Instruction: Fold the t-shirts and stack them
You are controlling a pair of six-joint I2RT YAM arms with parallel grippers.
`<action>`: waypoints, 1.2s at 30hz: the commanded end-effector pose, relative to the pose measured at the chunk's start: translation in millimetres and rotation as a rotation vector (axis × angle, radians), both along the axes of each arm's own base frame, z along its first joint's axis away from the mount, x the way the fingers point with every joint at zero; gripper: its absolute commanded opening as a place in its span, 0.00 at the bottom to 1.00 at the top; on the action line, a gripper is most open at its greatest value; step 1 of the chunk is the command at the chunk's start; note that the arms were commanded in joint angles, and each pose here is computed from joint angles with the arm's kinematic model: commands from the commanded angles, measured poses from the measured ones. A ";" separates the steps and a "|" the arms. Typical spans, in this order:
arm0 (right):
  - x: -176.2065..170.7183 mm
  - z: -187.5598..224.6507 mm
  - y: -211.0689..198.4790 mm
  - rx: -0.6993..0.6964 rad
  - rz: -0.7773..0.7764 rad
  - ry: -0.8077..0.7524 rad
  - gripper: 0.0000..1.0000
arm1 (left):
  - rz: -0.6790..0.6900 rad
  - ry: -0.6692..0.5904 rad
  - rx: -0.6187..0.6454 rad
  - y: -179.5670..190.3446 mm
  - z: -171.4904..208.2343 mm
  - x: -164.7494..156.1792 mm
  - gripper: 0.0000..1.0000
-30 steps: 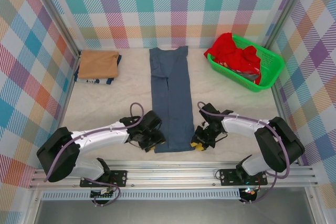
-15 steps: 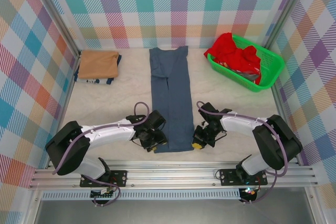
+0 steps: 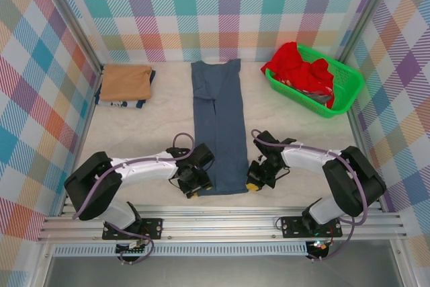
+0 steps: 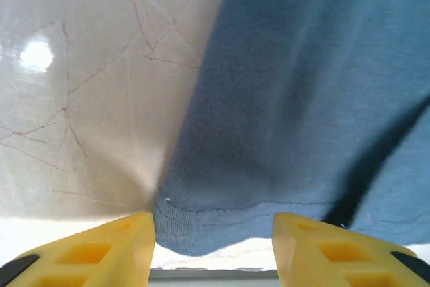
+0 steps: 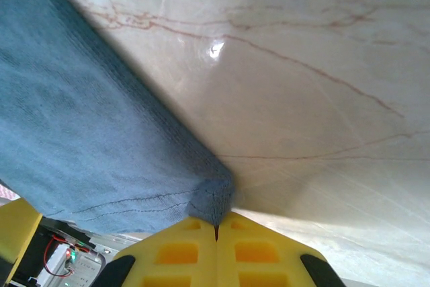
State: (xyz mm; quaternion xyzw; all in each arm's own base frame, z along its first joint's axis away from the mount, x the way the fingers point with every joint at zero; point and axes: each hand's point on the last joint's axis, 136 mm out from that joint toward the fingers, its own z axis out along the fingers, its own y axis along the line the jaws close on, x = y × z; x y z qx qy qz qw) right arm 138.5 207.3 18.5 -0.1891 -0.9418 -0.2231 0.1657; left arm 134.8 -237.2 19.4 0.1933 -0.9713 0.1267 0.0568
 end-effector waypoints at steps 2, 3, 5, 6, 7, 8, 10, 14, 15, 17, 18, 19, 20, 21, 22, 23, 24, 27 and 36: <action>2.8 5.2 3.8 0.003 0.028 -0.007 0.00 | -0.012 0.044 0.018 1.0 -11.5 -10.3 0.42; 2.8 5.4 4.4 0.004 0.032 -0.006 0.00 | -0.012 0.037 0.019 0.7 -12.3 -8.8 0.39; 3.8 6.2 4.6 0.004 0.036 -0.009 0.00 | -0.013 0.015 0.027 0.5 -12.7 -3.9 0.24; 4.1 7.4 4.8 0.004 0.039 -0.011 0.00 | -0.016 -0.001 0.026 -1.2 -10.6 -0.3 0.15; 4.3 8.8 4.8 0.005 0.042 -0.013 0.00 | -0.020 -0.014 0.032 -1.1 -8.6 2.2 0.08; 4.4 10.3 4.6 0.004 0.047 -0.015 0.00 | -0.025 -0.022 0.033 -1.5 -6.7 3.7 0.04; 0.7 13.2 3.4 0.005 0.058 -0.005 0.00 | -0.032 -0.026 0.035 -0.2 -3.7 3.2 0.01; -15.7 21.8 7.4 0.057 0.099 0.056 0.00 | -0.046 -0.015 0.023 5.8 3.1 -6.0 0.00; -22.2 24.1 8.1 0.066 0.117 0.081 0.00 | -0.052 -0.010 0.018 8.1 5.1 -10.0 0.00; -35.1 29.4 9.0 0.085 0.144 0.124 0.00 | -0.055 -0.008 0.005 13.1 9.8 -15.5 0.00; -41.8 32.5 9.9 0.095 0.154 0.140 0.00 | -0.054 -0.012 -0.001 15.9 12.8 -17.8 0.00; -46.4 35.3 10.4 0.103 0.159 0.146 0.00 | -0.052 -0.021 -0.019 16.4 17.1 -18.9 0.00; -50.6 38.3 10.5 0.106 0.163 0.149 0.00 | -0.055 -0.032 -0.048 14.1 21.5 -19.0 0.00; -54.2 41.0 10.0 0.106 0.167 0.148 0.00 | -0.061 -0.039 -0.085 9.8 25.7 -19.6 0.00; -55.8 43.7 9.3 0.109 0.163 0.144 0.00 | -0.070 -0.048 -0.112 6.2 29.4 -19.6 0.00; -56.7 46.0 8.5 0.110 0.159 0.140 0.00 | -0.082 -0.053 -0.129 4.0 32.5 -19.6 0.00; -56.7 48.6 7.5 0.108 0.152 0.133 0.00 | -0.093 -0.058 -0.132 4.3 36.1 -19.9 0.00; -53.9 56.6 4.9 0.093 0.132 0.104 0.00 | -0.082 -0.102 -0.137 7.0 47.2 -14.9 0.00; -14.3 75.3 6.0 0.030 0.065 -0.001 0.00 | 0.024 -0.257 -0.157 10.1 86.9 35.0 0.00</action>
